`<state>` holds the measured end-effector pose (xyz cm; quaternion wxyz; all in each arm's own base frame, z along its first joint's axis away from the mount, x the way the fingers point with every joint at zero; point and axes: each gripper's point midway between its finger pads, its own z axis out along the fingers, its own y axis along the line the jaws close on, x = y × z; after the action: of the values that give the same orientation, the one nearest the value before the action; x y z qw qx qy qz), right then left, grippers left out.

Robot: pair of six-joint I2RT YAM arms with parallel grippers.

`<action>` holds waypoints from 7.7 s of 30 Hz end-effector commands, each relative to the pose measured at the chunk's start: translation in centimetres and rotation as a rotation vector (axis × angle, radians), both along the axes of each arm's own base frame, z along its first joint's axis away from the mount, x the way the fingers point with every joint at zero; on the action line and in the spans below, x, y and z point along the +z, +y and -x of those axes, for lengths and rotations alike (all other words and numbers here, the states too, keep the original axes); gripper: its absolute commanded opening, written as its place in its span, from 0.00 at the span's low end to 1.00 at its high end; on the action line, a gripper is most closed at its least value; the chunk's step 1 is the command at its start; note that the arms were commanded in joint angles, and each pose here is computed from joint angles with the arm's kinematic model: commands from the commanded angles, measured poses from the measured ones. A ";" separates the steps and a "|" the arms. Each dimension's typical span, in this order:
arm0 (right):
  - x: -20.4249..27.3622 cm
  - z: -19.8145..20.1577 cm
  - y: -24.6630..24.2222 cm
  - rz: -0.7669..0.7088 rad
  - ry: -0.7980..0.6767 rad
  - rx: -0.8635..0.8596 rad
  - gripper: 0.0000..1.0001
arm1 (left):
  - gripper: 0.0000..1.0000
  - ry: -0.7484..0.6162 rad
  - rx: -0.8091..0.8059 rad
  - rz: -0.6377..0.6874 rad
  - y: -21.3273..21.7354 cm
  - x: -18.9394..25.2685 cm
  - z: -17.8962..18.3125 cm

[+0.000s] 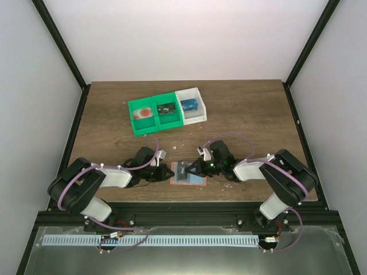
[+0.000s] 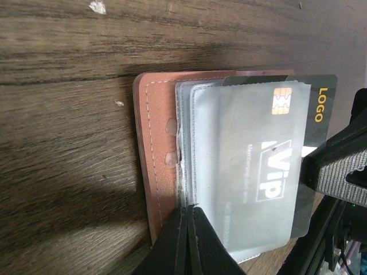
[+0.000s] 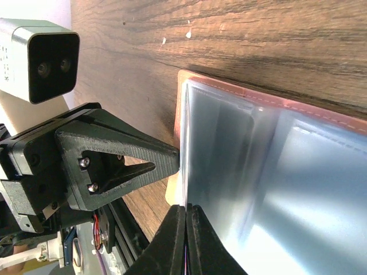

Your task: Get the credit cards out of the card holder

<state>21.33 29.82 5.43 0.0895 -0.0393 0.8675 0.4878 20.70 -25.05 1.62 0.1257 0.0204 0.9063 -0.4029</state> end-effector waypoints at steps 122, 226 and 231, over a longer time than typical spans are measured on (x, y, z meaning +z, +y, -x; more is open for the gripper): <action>15.1 7.7 -0.3 -0.384 -0.350 0.513 0.23 | 0.00 -0.123 -0.452 0.398 -0.6 19.3 5.5; 19.0 -0.5 -5.8 0.009 -0.571 -0.121 1.00 | 0.00 -0.524 0.846 -0.281 7.3 8.2 -35.2; 19.0 -0.4 -6.0 0.021 -0.575 -0.124 1.00 | 0.00 -0.496 0.836 -0.291 7.1 7.3 -35.1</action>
<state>21.45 24.00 22.39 0.3382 -0.1174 0.8217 0.4434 55.57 -17.88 10.68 0.4992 -0.2345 0.8142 -0.1815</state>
